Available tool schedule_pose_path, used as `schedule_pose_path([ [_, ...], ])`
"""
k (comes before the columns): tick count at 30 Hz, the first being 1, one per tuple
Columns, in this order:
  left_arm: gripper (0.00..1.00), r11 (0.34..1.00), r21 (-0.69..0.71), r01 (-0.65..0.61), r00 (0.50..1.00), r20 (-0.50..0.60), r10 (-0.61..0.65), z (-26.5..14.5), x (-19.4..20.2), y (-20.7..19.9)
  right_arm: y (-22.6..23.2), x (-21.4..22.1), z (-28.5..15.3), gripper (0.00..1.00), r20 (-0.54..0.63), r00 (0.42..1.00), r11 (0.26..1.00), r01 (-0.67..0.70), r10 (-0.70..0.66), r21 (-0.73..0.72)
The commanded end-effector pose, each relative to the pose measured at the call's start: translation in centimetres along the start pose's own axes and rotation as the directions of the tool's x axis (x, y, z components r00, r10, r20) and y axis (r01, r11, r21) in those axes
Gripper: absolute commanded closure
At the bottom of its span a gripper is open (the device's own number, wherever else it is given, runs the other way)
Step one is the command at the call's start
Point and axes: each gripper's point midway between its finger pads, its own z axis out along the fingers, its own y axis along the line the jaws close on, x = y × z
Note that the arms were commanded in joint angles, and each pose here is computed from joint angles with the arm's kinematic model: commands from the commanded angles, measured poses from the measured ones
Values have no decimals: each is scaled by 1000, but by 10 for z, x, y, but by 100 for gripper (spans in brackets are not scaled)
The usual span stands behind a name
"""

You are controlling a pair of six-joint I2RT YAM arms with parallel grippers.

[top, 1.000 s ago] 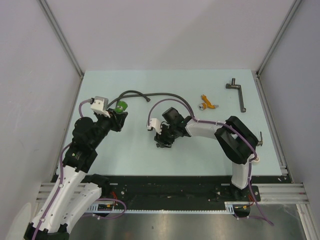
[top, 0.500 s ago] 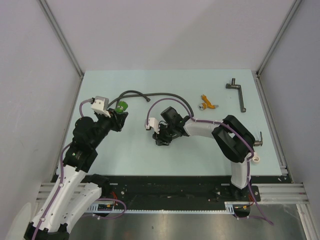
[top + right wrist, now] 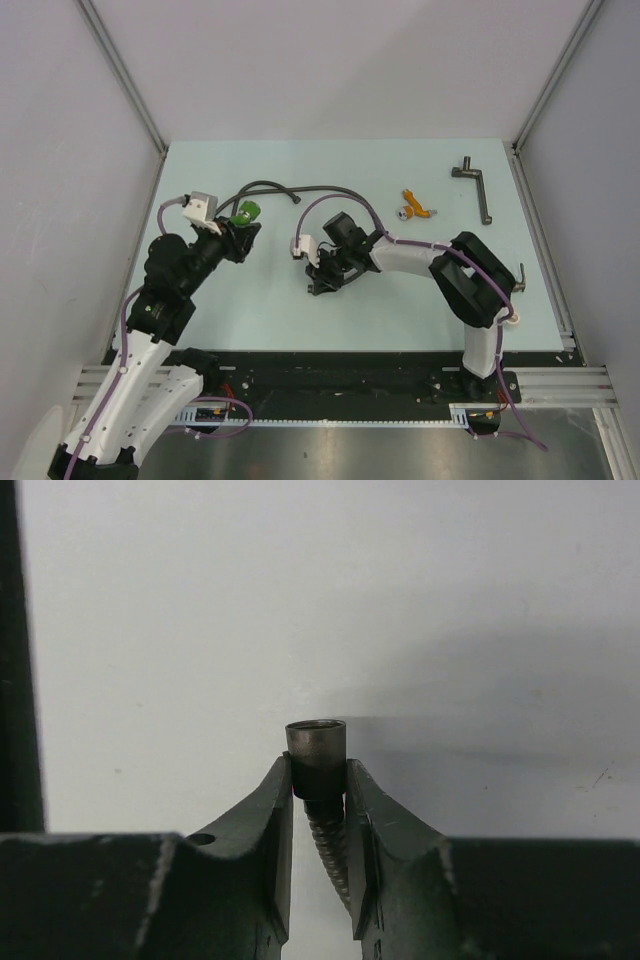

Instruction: Install the water faucets

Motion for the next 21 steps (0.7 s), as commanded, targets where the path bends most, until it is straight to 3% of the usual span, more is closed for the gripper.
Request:
schedule_pose_path([
  [1,100,993,119,11,992,123,-26,-4,-42,-27,22,-94,-46,92,264,961,996,92,-85,-15],
  [6,99,975,224,-7,978,205,-40,-19,-90,-56,45,-169,-107,92,487,857,986,136,-167,98],
  [9,98,953,300,-28,968,245,-48,-29,-119,-76,50,-208,-148,92,626,753,975,96,-204,202],
  [10,98,948,317,-27,968,243,-54,-28,-124,-80,62,-224,-173,92,689,679,963,110,-253,245],
  [13,98,919,394,-25,966,248,-80,-31,-145,-98,76,-247,-213,92,777,558,947,54,-291,316],
  [17,98,891,450,-60,950,300,-88,-35,-181,-115,88,-260,-237,92,804,483,919,5,-348,394],
  [21,98,891,449,-65,953,292,-77,-27,-186,-115,88,-268,-244,93,833,408,900,-55,-374,432],
])
